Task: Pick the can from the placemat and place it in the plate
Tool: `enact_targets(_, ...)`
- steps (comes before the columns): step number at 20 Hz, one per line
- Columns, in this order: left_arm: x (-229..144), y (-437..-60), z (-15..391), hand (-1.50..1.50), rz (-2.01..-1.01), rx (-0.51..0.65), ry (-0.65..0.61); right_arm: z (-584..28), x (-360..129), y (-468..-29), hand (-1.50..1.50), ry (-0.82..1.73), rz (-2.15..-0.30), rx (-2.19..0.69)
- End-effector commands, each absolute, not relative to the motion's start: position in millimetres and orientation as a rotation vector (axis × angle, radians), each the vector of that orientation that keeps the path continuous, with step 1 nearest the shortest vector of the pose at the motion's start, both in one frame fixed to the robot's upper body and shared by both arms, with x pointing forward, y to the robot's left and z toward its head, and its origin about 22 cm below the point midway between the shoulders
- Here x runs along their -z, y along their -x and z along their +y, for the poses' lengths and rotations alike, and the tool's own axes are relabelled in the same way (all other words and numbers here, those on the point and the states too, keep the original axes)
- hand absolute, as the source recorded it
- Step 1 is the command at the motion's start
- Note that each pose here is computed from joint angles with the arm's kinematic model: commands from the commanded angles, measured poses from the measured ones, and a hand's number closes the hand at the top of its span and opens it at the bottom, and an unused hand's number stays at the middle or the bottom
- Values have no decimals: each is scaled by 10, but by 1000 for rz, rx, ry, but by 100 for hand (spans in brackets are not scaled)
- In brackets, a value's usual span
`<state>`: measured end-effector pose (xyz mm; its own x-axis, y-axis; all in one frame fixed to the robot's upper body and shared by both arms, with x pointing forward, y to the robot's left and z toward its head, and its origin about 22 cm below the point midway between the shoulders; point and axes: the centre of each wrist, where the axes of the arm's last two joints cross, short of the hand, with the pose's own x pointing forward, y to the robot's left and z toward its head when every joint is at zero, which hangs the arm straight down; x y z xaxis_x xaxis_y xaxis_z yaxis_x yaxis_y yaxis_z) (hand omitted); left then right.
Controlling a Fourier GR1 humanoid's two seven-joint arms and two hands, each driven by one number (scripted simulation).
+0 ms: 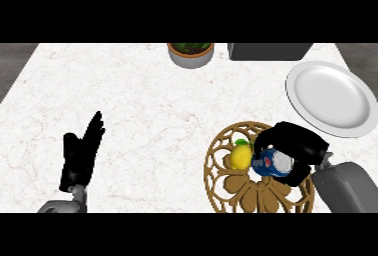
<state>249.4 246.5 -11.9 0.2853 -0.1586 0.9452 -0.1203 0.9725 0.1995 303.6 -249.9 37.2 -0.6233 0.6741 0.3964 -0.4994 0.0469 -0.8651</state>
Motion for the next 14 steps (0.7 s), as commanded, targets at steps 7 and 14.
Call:
enact_targets(7, 85, -2466, 2624, 0, -1292, 46, -254, -2677, -462, -3368, 150, 756, -1395, -1114)
enact_targets(14, 26, -2593, 2510, 0, -1290, 39, -238, -2615, -791, -3713, 150, 980, -1491, -839)
